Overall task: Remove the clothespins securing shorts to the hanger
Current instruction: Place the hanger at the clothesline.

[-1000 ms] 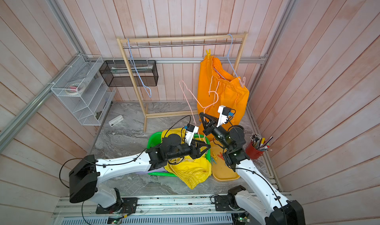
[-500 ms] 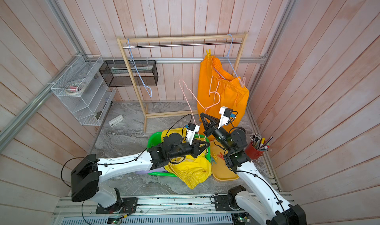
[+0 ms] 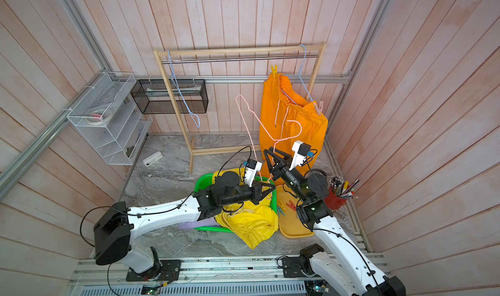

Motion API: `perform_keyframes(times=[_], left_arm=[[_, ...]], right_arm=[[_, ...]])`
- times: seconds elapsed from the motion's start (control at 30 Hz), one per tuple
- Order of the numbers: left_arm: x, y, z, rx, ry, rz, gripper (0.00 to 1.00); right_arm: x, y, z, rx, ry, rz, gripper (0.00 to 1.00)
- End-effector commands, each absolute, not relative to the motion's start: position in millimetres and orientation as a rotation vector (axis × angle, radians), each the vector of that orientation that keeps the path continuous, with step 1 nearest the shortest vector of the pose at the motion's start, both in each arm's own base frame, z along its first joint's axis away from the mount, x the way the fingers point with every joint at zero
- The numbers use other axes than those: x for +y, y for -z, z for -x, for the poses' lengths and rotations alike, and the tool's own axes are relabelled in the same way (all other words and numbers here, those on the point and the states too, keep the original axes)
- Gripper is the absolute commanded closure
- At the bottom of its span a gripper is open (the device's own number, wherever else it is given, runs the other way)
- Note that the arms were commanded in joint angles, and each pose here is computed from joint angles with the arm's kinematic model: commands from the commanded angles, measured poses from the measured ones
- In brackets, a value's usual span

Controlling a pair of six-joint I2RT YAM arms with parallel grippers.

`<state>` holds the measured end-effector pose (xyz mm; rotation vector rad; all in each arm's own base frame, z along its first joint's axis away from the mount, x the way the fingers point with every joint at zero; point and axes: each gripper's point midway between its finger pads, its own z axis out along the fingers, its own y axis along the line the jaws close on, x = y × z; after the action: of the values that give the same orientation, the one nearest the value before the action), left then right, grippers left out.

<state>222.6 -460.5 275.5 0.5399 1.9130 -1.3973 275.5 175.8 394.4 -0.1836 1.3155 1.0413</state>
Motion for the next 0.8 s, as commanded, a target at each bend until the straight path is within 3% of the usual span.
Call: perform_keyframes(times=[0.0, 0.3, 0.77], left_arm=[[-451.4, -302.2, -224.0, 1.833, 1.44, -0.571, 1.0], [-404.9, -341.4, -247.6, 1.733, 1.505, -0.567, 1.0], [-359.8, -410.1, -268.8, 1.471, 1.87, -0.682, 1.0]], right_arm=[[171.9, -395.3, -266.1, 1.308, -1.016, 0.199, 0.52], [151.8, -388.3, -247.5, 1.331, -0.917, 0.175, 0.35], [131.5, -382.5, -226.1, 1.346, -0.818, 0.163, 0.31]])
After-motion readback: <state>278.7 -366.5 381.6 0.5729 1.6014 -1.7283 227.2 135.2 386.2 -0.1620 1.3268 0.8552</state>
